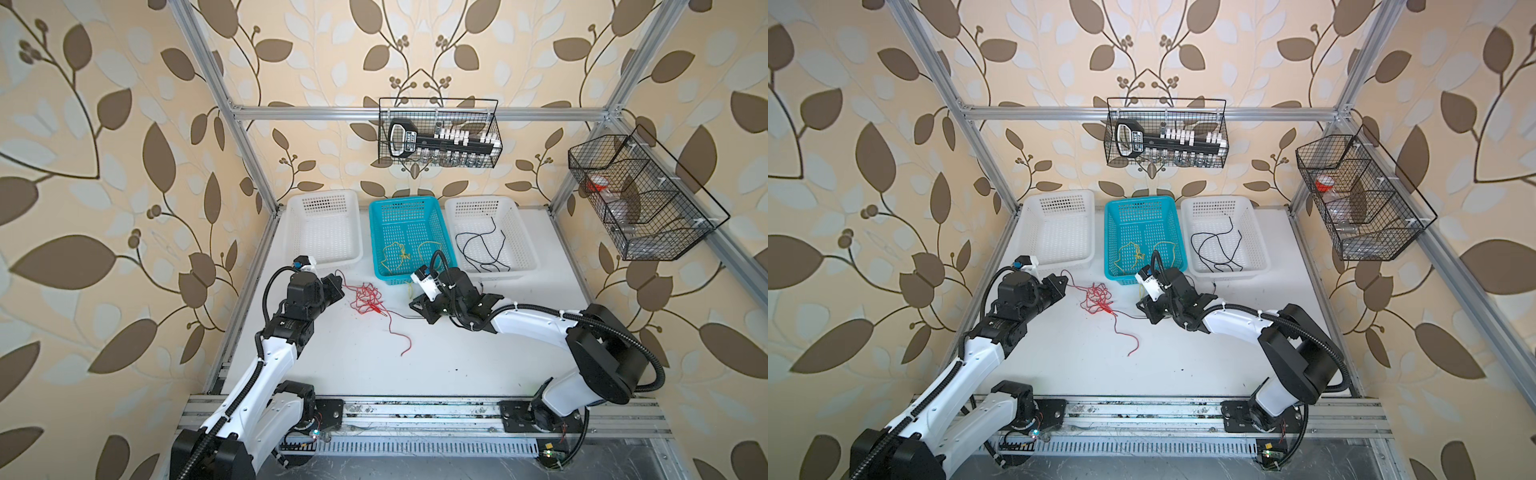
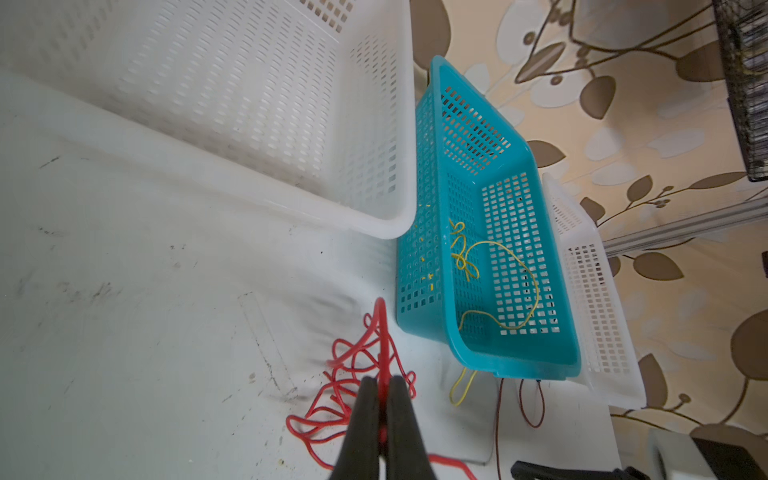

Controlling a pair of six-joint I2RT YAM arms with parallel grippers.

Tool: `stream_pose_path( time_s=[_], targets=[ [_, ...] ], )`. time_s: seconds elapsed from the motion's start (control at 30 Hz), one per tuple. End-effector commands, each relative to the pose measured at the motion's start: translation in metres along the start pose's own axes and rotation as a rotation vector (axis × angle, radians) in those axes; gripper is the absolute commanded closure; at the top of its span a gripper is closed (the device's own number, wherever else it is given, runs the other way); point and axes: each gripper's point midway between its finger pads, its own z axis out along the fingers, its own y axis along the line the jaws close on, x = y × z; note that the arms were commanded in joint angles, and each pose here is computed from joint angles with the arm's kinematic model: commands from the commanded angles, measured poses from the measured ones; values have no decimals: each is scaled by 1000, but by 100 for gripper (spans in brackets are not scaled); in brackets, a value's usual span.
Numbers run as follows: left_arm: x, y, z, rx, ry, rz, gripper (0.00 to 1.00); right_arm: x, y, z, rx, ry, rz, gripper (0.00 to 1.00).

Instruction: Untangle the cables

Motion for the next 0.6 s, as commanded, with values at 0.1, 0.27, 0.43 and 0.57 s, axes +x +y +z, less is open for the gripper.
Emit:
stream_pose_path(
  time_s=[0.1, 0.27, 0.43, 0.57],
  targets=[
    [-18, -44, -14, 192, -70, 81, 100, -45, 16, -3, -30, -87, -47, 66],
    [-20, -63, -22, 280, -80, 108, 100, -62, 28, 9, -64, -99, -65, 63],
    [-22, -74, -26, 323, -83, 123, 100, -73, 36, 27, -83, -106, -69, 62],
    [-22, -81, -30, 353, -78, 135, 100, -79, 36, 38, -92, -120, -55, 62]
  ],
)
